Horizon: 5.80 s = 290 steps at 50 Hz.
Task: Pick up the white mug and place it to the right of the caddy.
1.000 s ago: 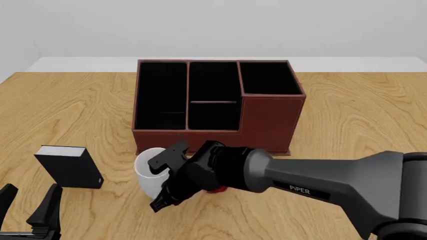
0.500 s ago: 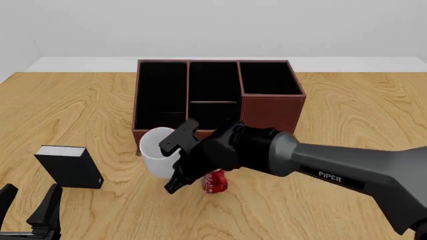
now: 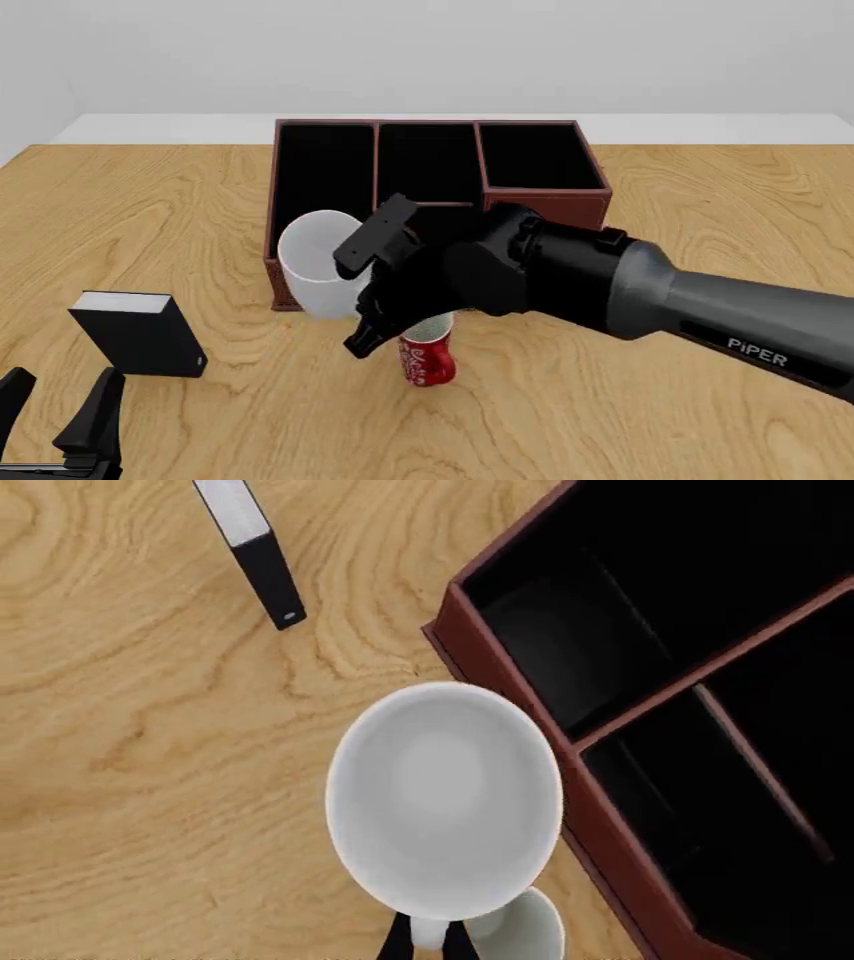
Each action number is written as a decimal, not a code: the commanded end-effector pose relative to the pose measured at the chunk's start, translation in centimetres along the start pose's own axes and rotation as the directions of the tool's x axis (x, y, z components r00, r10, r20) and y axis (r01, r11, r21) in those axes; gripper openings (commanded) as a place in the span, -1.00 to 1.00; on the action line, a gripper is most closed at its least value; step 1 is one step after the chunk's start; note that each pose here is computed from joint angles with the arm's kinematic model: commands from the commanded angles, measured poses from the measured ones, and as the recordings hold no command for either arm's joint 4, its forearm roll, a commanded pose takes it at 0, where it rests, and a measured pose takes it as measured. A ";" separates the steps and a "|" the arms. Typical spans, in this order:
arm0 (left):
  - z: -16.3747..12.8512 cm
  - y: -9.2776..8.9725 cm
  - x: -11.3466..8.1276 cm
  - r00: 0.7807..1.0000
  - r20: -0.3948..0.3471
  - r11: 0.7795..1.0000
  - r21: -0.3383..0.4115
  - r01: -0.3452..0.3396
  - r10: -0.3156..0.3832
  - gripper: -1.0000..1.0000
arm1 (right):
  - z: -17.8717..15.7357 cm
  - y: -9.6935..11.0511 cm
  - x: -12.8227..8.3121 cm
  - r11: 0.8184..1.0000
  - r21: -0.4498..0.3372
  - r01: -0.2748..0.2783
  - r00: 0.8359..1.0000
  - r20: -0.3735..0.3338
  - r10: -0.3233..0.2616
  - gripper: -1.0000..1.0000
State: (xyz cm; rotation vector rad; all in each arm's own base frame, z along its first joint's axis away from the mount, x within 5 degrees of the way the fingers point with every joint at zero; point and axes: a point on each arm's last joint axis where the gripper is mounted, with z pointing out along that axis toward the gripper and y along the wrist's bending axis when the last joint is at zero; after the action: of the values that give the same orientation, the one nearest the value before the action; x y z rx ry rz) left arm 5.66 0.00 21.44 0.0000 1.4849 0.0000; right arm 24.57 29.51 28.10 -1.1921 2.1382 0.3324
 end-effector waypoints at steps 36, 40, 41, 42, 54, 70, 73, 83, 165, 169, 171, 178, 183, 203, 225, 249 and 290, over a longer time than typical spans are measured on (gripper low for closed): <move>0.0 0.0 0.0 1.000 0.000 1.000 0.000 0.000 0.000 1.00 | -10.6 -7.9 1.3 0.975 0.208 -0.077 0.988 0.147 0.046 -1.00; 0.0 0.0 0.0 1.000 0.000 1.000 0.000 0.000 0.000 1.00 | -11.5 -8.4 1.5 0.971 0.224 -0.088 0.986 0.159 0.052 -1.00; 0.0 0.0 0.0 1.000 0.000 1.000 0.000 0.000 0.000 1.00 | -11.7 -8.5 1.5 0.969 0.228 -0.091 0.985 0.161 0.054 -1.00; 0.0 0.0 0.0 1.000 0.000 1.000 0.000 0.000 0.000 1.00 | -11.8 -8.5 1.5 0.969 0.228 -0.094 0.985 0.163 0.057 -1.00; 0.0 0.0 0.0 1.000 0.000 1.000 0.000 0.000 0.000 1.00 | -13.4 -9.4 2.2 0.955 0.261 -0.139 0.978 0.186 0.091 -1.00; 0.0 0.0 0.0 1.000 0.000 1.000 0.000 0.000 0.000 1.00 | -16.1 -11.3 3.8 0.922 0.329 -0.204 0.969 0.203 0.142 -1.00; 0.0 0.0 0.0 1.000 0.000 1.000 0.000 0.000 0.000 1.00 | -17.1 -11.4 4.0 0.914 0.341 -0.220 0.964 0.217 0.151 -1.00; 0.0 0.0 0.0 1.000 0.000 1.000 0.000 0.000 0.000 1.00 | -19.4 -11.8 4.9 0.886 0.379 -0.266 0.951 0.251 0.179 -1.00; 0.0 0.0 0.0 1.000 0.000 1.000 0.000 0.000 0.000 1.00 | -24.9 -19.6 9.3 0.613 0.568 -0.548 0.836 0.365 0.409 -1.00; 0.0 0.0 0.0 1.000 0.000 1.000 0.000 0.000 0.000 1.00 | -24.4 -20.1 9.3 0.615 0.569 -0.546 0.837 0.355 0.416 -1.00; 0.0 0.0 0.0 1.000 0.000 1.000 0.000 0.000 0.000 1.00 | -24.0 -20.5 9.3 0.617 0.568 -0.544 0.839 0.347 0.420 -1.00; 0.0 0.0 0.0 1.000 0.000 1.000 0.000 0.000 0.000 1.00 | -22.8 -22.3 9.3 0.608 0.568 -0.555 0.830 0.327 0.452 -1.00; 0.0 0.0 0.0 1.000 0.000 1.000 0.000 0.000 0.000 1.00 | -21.9 -23.4 9.5 0.604 0.569 -0.557 0.826 0.303 0.476 -1.00; 0.0 0.0 0.0 1.000 0.000 1.000 0.000 0.000 0.000 1.00 | -17.7 -27.0 11.8 0.586 0.573 -0.574 0.798 0.228 0.559 -1.00; 0.0 0.0 0.0 1.000 0.000 1.000 0.000 0.000 0.000 1.00 | -14.5 -27.7 12.8 0.582 0.550 -0.599 0.770 0.198 0.606 -1.00; 0.0 0.0 0.0 1.000 0.000 1.000 0.000 0.000 0.000 1.00 | -11.9 -26.9 14.9 0.569 0.535 -0.625 0.743 0.187 0.642 -1.00; 0.0 0.0 0.0 1.000 0.000 1.000 0.000 0.000 0.000 1.00 | -8.4 -26.8 17.8 0.551 0.530 -0.645 0.711 0.151 0.687 -1.00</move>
State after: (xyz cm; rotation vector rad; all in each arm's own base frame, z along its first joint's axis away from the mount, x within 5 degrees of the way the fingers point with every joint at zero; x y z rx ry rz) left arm 5.66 0.00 21.44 0.0000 1.4849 0.0000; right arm 36.53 -1.49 26.04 -0.0228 2.4381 -0.0446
